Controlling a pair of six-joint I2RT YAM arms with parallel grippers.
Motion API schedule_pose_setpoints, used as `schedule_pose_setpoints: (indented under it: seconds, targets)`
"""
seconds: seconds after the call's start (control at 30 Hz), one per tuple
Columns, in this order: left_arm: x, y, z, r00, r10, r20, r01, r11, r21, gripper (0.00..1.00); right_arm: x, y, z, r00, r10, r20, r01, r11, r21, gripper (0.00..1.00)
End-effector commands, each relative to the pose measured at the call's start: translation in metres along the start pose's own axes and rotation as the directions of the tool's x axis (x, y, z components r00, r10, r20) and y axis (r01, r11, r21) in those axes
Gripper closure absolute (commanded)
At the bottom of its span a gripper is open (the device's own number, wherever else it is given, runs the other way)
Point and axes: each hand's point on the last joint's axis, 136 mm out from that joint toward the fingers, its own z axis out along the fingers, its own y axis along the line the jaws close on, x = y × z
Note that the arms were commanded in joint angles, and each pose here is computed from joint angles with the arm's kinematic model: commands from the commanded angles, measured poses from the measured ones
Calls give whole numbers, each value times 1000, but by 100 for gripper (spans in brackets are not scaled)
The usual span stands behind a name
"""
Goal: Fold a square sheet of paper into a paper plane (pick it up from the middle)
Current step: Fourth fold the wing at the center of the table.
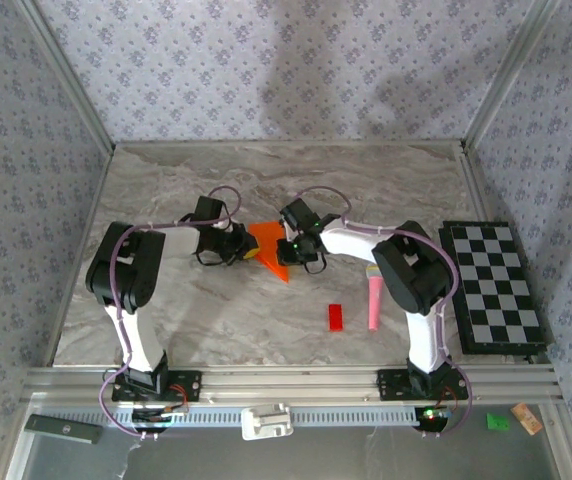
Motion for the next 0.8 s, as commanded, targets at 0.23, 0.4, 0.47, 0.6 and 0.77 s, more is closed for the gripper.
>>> schedule_pose_setpoints:
  seconds: [0.23,0.4,0.47,0.6,0.77]
  targets:
    - [-5,-27,-18,991,41,127,-34,998,-62,95,-29,-20,-70,948,-183,260,133,971,198,62]
    - [-4,-33,-23,980,27,195,-5,994,-110,94,-21,-3,-70,906,-315,283,245,935,257,59]
    - [-5,-34,-24,976,4,218,20,994,-109,94,-15,7,-64,887,-370,279,297,916,270,58]
    - [-7,-33,-27,969,-33,246,63,992,-113,94,-4,22,-48,864,-427,266,357,893,273,57]
    - [-5,-31,-25,968,-60,244,90,990,-113,94,4,31,-31,864,-441,244,383,889,252,56]
